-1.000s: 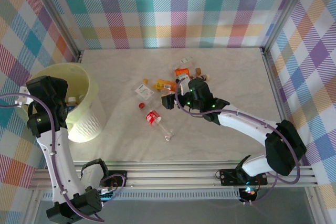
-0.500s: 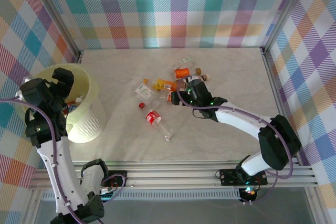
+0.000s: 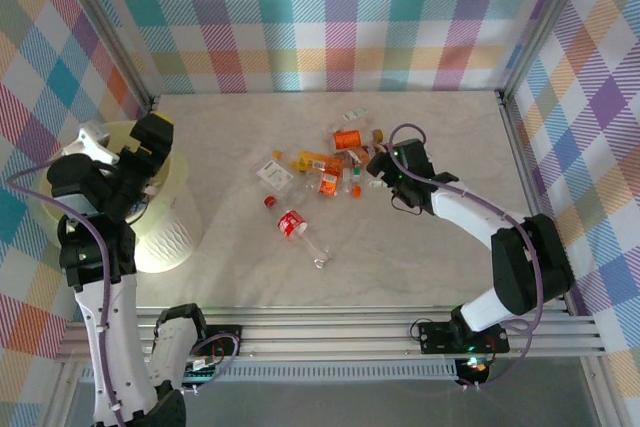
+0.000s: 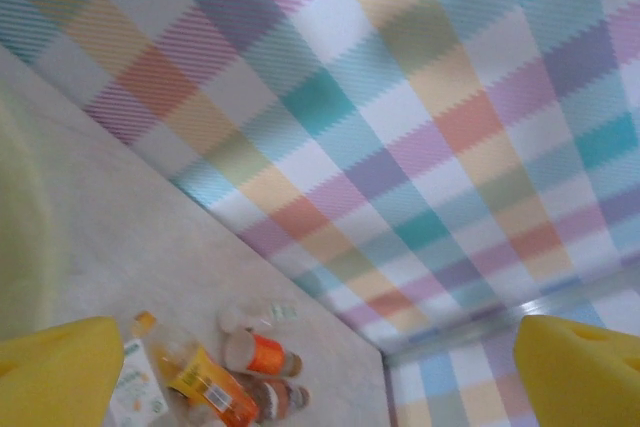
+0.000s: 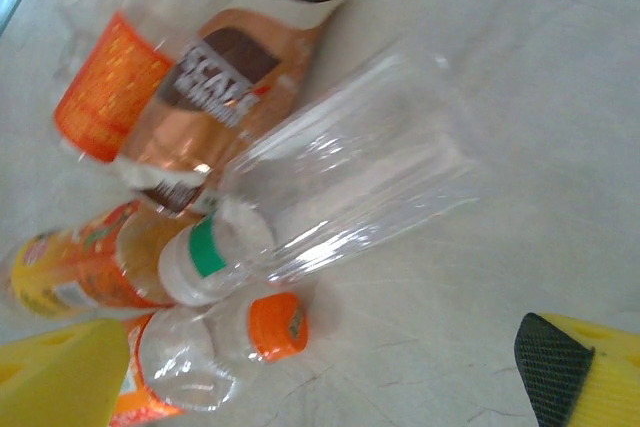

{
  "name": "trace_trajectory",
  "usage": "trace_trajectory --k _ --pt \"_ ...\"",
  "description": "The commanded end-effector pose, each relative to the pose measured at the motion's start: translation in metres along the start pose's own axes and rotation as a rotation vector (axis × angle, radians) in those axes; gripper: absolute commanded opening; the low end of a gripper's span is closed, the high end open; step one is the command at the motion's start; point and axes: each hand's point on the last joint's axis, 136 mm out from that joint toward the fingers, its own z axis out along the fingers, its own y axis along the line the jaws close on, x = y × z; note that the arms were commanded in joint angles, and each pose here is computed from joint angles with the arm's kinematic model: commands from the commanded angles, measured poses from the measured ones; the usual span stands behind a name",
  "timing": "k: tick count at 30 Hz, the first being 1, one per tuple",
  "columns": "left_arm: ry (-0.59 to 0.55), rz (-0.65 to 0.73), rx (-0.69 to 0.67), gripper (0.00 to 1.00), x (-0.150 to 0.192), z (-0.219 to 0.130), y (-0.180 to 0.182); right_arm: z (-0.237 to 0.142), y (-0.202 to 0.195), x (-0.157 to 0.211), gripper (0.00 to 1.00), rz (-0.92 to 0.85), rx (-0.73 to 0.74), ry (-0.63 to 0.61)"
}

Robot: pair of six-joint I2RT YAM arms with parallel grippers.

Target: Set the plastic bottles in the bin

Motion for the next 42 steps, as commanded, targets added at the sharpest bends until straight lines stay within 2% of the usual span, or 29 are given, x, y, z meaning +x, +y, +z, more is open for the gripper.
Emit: trace_trajectory --k 1,8,13,19,28,33,42 --pt "0.066 0.078 0.117 1.00 0.016 0.009 -0.023 0.002 -0.026 0.002 1.00 0.213 0.102 0.022" --pt "0.282 0.169 0.201 1.00 0.079 0.045 -0.045 0.007 -0.040 -0.011 1.00 0.369 0.235 -0.002" --pt "0.374 0.278 0.173 1.00 0.108 0.059 -0.048 0.022 -0.030 -0.016 1.00 0.471 0.261 0.019" --pt "0.398 0.298 0.182 1.00 0.119 0.063 -0.045 0.044 -0.025 -0.030 1.00 0.575 0.286 -0.023" --pt "0.405 0.331 0.157 1.00 0.126 0.056 -0.031 0.069 -0.037 -0.028 0.98 0.730 0.350 -0.055" --pt "0.417 0.341 0.142 1.00 0.131 0.053 -0.023 0.084 -0.043 -0.021 0.90 0.767 0.355 -0.036" --pt "0.437 0.335 0.147 1.00 0.139 0.056 -0.017 0.077 -0.054 -0.031 0.68 0.815 0.314 -0.125"
